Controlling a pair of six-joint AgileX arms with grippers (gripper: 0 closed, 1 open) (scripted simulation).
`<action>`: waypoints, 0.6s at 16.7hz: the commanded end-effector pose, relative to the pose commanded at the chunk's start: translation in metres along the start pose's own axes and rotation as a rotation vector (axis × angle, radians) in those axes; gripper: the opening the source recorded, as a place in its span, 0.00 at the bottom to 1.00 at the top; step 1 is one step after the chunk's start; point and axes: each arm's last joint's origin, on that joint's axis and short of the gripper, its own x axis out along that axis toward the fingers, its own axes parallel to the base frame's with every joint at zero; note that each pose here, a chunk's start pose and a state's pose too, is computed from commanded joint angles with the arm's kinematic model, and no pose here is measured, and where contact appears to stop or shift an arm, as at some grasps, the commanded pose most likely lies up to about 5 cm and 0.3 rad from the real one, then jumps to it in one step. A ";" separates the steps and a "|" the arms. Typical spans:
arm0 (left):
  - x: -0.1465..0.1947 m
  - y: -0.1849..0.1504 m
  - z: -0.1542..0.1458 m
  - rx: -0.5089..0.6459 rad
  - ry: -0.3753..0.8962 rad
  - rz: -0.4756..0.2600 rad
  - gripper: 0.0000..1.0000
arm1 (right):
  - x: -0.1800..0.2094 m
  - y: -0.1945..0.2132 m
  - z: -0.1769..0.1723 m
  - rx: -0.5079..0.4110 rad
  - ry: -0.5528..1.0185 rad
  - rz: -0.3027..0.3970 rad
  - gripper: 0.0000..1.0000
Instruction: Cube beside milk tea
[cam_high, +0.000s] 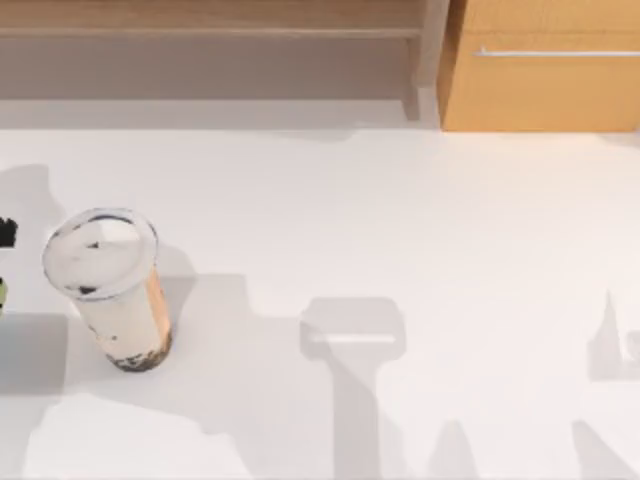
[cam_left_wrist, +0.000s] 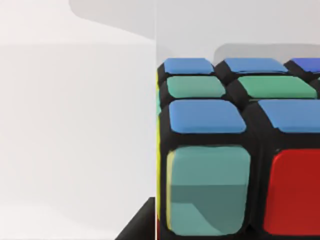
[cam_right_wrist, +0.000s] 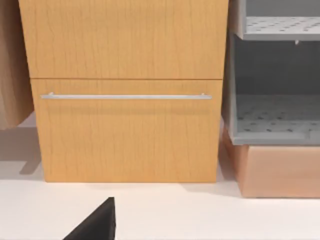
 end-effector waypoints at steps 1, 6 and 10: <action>0.000 0.000 0.000 0.000 0.000 0.000 0.00 | 0.000 0.000 0.000 0.000 0.000 0.000 1.00; -0.001 0.002 0.001 -0.004 -0.007 0.000 0.00 | 0.000 0.000 0.000 0.000 0.000 0.000 1.00; -0.003 0.005 0.002 -0.013 -0.018 0.004 0.00 | 0.000 0.000 0.000 0.000 0.000 0.000 1.00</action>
